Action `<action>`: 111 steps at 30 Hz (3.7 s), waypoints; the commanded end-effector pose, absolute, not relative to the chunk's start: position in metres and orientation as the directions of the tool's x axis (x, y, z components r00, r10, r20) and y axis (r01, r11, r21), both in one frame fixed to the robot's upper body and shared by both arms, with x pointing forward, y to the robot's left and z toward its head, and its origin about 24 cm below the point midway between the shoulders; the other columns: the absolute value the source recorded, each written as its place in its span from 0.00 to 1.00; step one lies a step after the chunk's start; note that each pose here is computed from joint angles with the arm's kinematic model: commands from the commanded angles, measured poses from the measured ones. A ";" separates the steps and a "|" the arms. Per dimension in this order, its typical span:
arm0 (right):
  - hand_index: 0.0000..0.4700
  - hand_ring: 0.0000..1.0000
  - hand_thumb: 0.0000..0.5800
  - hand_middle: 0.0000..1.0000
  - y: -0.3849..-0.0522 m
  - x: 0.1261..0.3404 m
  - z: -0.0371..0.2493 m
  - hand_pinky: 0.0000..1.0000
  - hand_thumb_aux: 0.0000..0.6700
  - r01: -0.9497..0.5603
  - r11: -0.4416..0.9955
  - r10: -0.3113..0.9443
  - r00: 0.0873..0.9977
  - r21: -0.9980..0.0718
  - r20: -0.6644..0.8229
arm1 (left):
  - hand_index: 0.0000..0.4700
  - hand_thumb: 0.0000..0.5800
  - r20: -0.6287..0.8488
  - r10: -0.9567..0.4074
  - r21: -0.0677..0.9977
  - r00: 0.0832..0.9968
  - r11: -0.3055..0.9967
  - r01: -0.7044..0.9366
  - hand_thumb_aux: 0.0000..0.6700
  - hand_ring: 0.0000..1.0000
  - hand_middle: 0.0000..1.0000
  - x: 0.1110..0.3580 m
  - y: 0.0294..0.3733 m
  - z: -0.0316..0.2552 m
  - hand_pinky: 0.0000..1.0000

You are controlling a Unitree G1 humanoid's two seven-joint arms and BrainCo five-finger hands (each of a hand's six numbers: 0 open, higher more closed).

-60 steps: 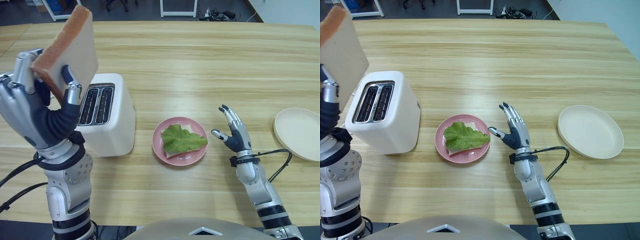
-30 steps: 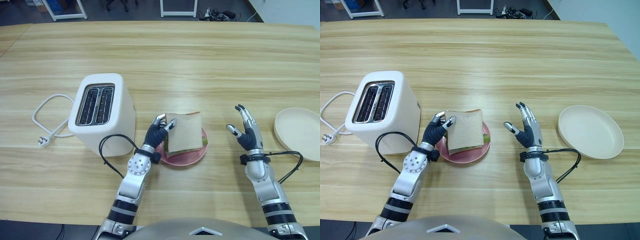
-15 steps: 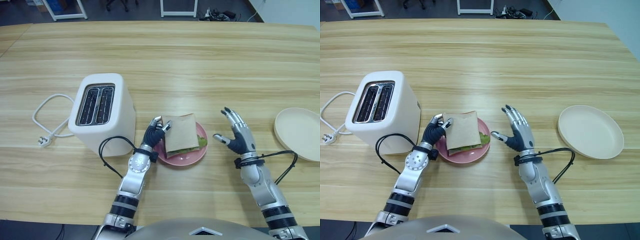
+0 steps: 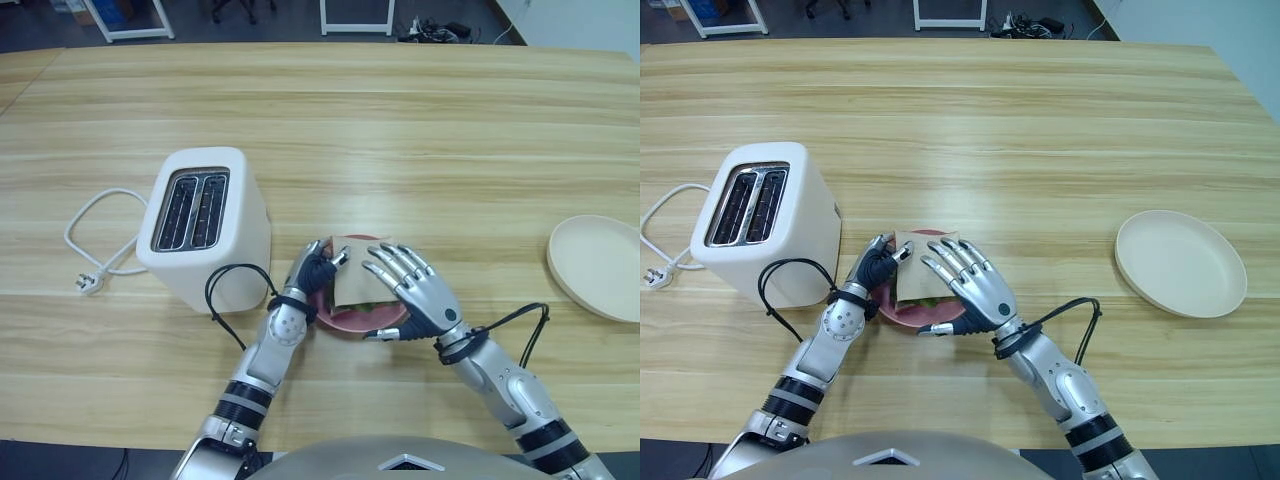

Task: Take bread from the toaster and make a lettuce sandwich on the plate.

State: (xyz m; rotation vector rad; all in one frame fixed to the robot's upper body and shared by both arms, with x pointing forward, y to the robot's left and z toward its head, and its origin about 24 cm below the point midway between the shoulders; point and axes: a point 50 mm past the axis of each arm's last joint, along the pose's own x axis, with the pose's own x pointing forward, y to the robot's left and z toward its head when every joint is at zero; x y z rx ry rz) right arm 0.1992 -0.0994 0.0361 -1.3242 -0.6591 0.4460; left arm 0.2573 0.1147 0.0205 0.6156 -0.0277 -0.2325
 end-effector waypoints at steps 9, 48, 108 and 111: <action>0.00 0.00 0.00 0.00 -0.103 0.176 -0.048 0.00 0.00 -0.354 -0.365 0.619 0.599 -0.861 -0.508 | 0.87 0.98 -0.062 -0.160 0.743 0.985 0.652 0.153 0.87 0.99 0.99 0.246 0.123 0.011 0.99; 0.89 1.00 0.99 1.00 -0.164 0.202 0.084 1.00 0.89 0.185 0.488 0.388 0.829 -0.853 0.403 | 1.00 1.00 0.116 -0.129 0.585 0.985 0.811 0.037 1.00 1.00 1.00 0.203 0.146 0.021 1.00; 0.00 0.00 0.00 0.00 -0.164 0.249 0.061 0.00 0.00 0.088 0.959 -0.047 0.987 -0.270 0.153 | 0.00 0.00 0.245 -0.047 -0.152 0.968 0.985 0.087 0.00 0.00 0.00 0.252 0.122 0.060 0.00; 0.00 0.00 0.00 0.00 -0.161 0.252 0.059 0.00 0.00 0.098 0.962 -0.058 0.986 -0.254 0.158 | 0.00 0.00 0.243 -0.051 -0.131 0.969 0.988 0.085 0.00 0.00 0.00 0.255 0.123 0.058 0.00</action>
